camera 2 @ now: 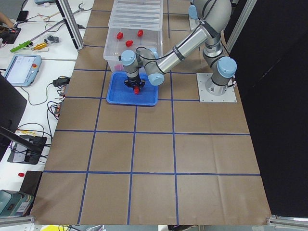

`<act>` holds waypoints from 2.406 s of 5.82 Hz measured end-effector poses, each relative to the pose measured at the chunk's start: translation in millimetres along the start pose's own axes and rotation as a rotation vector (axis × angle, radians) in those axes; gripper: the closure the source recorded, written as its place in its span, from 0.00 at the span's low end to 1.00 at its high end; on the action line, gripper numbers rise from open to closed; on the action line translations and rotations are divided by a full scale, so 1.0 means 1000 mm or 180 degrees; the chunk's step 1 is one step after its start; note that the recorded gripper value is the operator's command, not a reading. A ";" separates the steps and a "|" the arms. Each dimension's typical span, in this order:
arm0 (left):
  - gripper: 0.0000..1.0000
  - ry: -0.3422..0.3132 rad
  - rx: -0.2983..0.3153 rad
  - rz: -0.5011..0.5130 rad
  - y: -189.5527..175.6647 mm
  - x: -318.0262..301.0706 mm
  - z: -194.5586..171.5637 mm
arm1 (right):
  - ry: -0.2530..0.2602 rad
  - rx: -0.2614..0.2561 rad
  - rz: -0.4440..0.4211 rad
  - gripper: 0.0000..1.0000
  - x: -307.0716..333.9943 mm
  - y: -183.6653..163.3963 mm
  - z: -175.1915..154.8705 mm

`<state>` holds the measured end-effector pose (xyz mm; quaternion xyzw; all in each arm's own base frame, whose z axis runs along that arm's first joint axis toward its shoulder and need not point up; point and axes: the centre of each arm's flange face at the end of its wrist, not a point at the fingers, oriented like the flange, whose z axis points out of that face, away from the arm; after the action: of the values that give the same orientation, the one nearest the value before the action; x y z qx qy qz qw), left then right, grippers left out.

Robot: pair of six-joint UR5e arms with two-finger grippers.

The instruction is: Place red block in blue tray from box

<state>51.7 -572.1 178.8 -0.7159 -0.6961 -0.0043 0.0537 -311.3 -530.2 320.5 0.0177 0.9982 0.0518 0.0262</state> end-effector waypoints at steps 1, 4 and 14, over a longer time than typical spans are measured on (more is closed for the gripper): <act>0.02 -0.0013 -0.0003 0.0006 -0.002 -0.002 -0.006 | -0.0100 0.0035 0.0147 0.00 -0.008 0.002 0.009; 0.02 0.0117 0.0036 -0.0272 -0.026 0.003 -0.115 | -0.0325 0.0103 0.0268 0.00 -0.056 -0.001 0.018; 0.02 -0.0125 -0.0187 -0.3734 -0.192 0.088 -0.337 | -0.0398 0.0022 0.0494 0.00 -0.285 0.014 0.011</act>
<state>-113.6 -507.2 534.1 -0.2121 -0.9764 -0.0393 0.0095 -26.1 -525.7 325.1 0.0982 0.9904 0.0490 0.0843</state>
